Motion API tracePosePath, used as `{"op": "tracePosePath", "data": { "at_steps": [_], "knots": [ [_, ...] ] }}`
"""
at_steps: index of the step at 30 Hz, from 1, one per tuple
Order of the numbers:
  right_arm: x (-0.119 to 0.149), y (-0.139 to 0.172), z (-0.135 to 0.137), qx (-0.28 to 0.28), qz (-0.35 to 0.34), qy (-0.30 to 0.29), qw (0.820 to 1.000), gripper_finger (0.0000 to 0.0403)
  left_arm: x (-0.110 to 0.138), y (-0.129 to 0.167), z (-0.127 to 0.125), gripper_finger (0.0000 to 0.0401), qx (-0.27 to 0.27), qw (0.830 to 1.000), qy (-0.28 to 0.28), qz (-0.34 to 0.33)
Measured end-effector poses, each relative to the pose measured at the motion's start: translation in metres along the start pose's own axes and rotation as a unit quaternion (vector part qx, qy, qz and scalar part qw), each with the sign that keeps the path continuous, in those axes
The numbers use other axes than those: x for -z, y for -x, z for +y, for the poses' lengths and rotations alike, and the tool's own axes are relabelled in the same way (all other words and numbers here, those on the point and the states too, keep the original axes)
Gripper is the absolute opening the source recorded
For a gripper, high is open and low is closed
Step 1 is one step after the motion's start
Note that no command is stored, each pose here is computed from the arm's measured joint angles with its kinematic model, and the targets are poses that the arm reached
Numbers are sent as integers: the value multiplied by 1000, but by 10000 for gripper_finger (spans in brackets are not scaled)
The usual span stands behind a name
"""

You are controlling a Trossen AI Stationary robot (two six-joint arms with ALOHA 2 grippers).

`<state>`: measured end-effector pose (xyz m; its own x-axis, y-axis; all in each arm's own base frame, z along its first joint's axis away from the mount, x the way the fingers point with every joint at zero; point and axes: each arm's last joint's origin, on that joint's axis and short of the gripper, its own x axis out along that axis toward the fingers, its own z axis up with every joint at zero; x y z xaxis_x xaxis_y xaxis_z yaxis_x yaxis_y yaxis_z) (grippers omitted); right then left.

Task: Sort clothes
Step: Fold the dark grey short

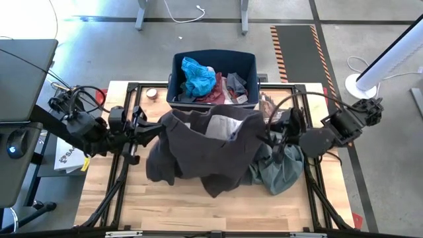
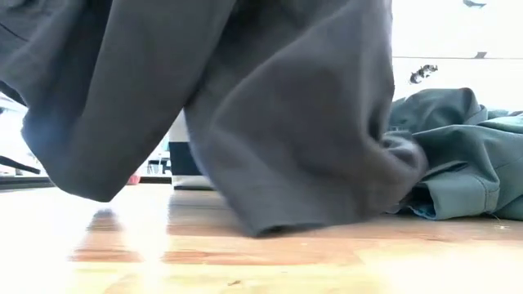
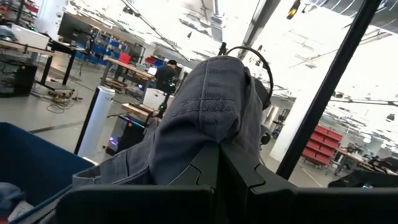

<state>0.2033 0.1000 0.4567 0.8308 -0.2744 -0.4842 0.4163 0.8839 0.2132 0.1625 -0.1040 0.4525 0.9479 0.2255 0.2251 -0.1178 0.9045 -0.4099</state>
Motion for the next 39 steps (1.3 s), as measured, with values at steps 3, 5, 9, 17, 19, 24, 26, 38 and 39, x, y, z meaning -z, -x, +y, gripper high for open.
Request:
{"op": "tracePosePath", "data": {
  "at_steps": [3, 5, 9, 17, 19, 24, 26, 38, 39],
  "knots": [
    [3, 2, 1, -2, 9, 12, 1000, 190, 0, 0, 0, 0, -1, 1000, 0, 0],
    [5, 3, 1, -1, 14, 27, 1000, 190, 0, 0, 0, 0, 0, 1000, 1, 0],
    [7, 4, 1, -1, 17, 35, 999, 190, 1, -1, -1, 0, 2, 1000, 11, 1],
    [7, 4, 1, -2, 18, 42, 999, 190, -1, 13, -10, 0, 95, 995, 17, 25],
    [7, 4, 1, -2, 18, 33, 999, 190, -3, 17, -12, 0, 102, 994, 18, 27],
    [3, 3, 6, -16, 2, 12, 1000, 190, -4, 22, -12, 0, 92, 995, 21, 27],
    [4, -1, 11, -19, -1, 28, 999, 190, -4, 22, -12, 0, 87, 996, 22, 27],
    [26, -47, 31, 29, 73, 82, 994, 190, -6, 26, -10, 0, 110, 991, 65, 47],
    [26, -53, 30, 40, 79, 77, 993, 190, -6, 26, -10, 0, 115, 990, 70, 48]
  ]
}}
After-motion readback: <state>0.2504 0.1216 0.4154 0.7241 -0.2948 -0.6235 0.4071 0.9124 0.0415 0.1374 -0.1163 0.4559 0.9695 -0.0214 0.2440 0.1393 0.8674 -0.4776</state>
